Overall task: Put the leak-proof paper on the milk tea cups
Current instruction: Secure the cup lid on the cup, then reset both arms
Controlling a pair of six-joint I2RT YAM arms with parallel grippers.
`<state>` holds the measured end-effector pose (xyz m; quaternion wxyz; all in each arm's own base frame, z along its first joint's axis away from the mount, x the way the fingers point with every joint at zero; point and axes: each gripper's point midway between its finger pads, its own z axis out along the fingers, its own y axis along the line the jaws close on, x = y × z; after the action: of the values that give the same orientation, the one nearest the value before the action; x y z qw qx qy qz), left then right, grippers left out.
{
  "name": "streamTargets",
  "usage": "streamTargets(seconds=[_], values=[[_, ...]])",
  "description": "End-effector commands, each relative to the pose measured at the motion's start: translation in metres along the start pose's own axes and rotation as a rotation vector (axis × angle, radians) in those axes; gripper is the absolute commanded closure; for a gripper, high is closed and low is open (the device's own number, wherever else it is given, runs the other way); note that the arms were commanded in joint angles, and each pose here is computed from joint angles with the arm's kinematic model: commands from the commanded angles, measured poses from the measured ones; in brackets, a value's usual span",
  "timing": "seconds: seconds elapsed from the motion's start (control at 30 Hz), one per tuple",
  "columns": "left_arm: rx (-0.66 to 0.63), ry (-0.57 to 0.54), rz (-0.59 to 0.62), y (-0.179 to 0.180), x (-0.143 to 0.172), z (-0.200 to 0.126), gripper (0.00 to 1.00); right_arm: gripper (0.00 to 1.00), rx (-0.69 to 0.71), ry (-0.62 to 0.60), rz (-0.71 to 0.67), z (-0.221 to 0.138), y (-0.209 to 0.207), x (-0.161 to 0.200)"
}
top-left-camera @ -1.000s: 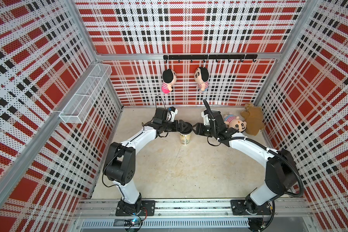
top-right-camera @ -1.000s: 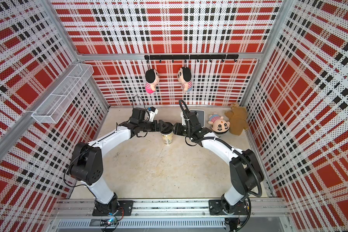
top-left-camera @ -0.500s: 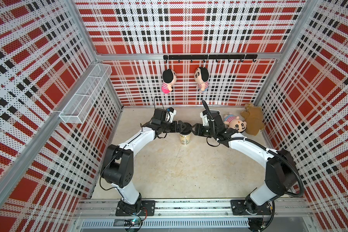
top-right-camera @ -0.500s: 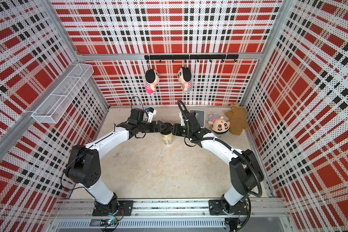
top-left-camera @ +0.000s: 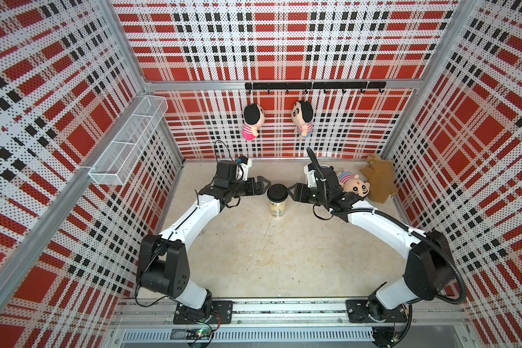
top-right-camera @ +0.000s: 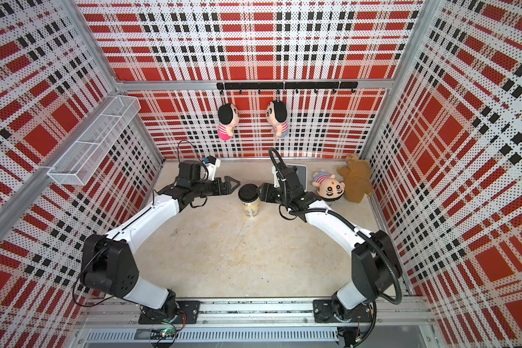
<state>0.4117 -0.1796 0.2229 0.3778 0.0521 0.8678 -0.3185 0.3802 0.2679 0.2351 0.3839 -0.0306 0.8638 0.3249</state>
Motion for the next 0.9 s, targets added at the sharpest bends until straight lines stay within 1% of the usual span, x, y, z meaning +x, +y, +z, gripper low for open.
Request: streamTargets(seconds=[0.0, 0.03, 0.07, 0.13, 0.17, 0.2, 0.27, 0.33, 0.37, 0.43, 0.5, 0.57, 0.6, 0.63, 0.67, 0.7, 0.73, 0.77, 0.8, 0.83, 0.87], values=[[-0.23, -0.188, -0.03, 0.048, -0.023, -0.038, 0.02, 0.14, 0.121, -0.126, -0.059, -0.04, -0.027, -0.021], [-0.297, -0.251, -0.032, 0.062, -0.024, -0.052, 0.02, 0.0, 0.173, -0.173, -0.06, -0.054, -0.04, -0.025], [-0.359, -0.311, -0.069, 0.075, -0.024, -0.065, 0.02, 0.0, 0.231, -0.217, -0.092, -0.067, -0.053, -0.028], [-0.516, -0.448, -0.086, 0.101, -0.017, -0.096, 0.02, 0.0, 0.364, -0.328, -0.088, -0.099, -0.089, -0.033], [-0.58, -0.498, -0.101, 0.112, -0.012, -0.109, 0.02, 0.0, 0.432, -0.374, -0.083, -0.112, -0.109, -0.031], [-0.64, -0.527, -0.109, 0.126, -0.001, -0.119, 0.02, 0.0, 0.499, -0.43, -0.08, -0.126, -0.129, -0.029], [-0.715, -0.546, -0.045, 0.14, 0.018, -0.129, 0.02, 0.0, 0.609, -0.528, -0.102, -0.148, -0.16, -0.023], [-0.806, -0.575, -0.031, 0.159, 0.038, -0.139, 0.02, 0.0, 0.69, -0.579, -0.147, -0.16, -0.185, -0.016], [-0.83, -0.582, -0.035, 0.166, 0.047, -0.141, 0.02, 0.0, 0.715, -0.58, -0.166, -0.16, -0.194, -0.011], [-0.843, -0.58, 0.008, 0.175, 0.062, -0.139, 0.02, 0.0, 0.759, -0.565, -0.188, -0.155, -0.214, -0.003], [-0.868, -0.605, 0.041, 0.178, 0.06, -0.144, 0.02, 0.0, 0.743, -0.542, -0.24, -0.14, -0.221, 0.002], [-0.845, -0.67, 0.076, 0.177, 0.064, -0.149, 0.02, 0.0, 0.739, -0.545, -0.294, -0.129, -0.225, 0.001], [-0.815, -0.715, 0.123, 0.173, 0.069, -0.15, 0.02, 0.0, 0.759, -0.514, -0.283, -0.124, -0.23, -0.001], [-0.774, -0.78, 0.185, 0.165, 0.075, -0.155, 0.02, 0.0, 0.769, -0.518, -0.304, -0.121, -0.232, -0.004], [-0.762, -0.823, 0.201, 0.162, 0.073, -0.159, 0.02, 0.0, 0.766, -0.529, -0.322, -0.119, -0.232, -0.005], [-0.768, -0.786, 0.21, 0.164, 0.074, -0.155, 0.02, 0.0, 0.761, -0.561, -0.353, -0.118, -0.233, -0.005], [-0.765, -0.788, 0.225, 0.164, 0.072, -0.154, 0.02, 0.0, 0.761, -0.593, -0.361, -0.117, -0.238, -0.003], [-0.761, -0.792, 0.23, 0.165, 0.07, -0.154, 0.02, 0.0, 0.749, -0.564, -0.367, -0.11, -0.245, 0.002], [-0.759, -0.784, 0.226, 0.169, 0.067, -0.152, 0.02, 0.0, 0.752, -0.532, -0.341, -0.104, -0.257, 0.01], [-0.754, -0.782, 0.219, 0.173, 0.064, -0.152, 0.02, 0.0, 0.745, -0.547, -0.343, -0.102, -0.26, 0.008], [-0.732, -0.803, 0.215, 0.174, 0.06, -0.153, 0.02, 0.0, 0.744, -0.483, -0.324, -0.094, -0.264, 0.01]])
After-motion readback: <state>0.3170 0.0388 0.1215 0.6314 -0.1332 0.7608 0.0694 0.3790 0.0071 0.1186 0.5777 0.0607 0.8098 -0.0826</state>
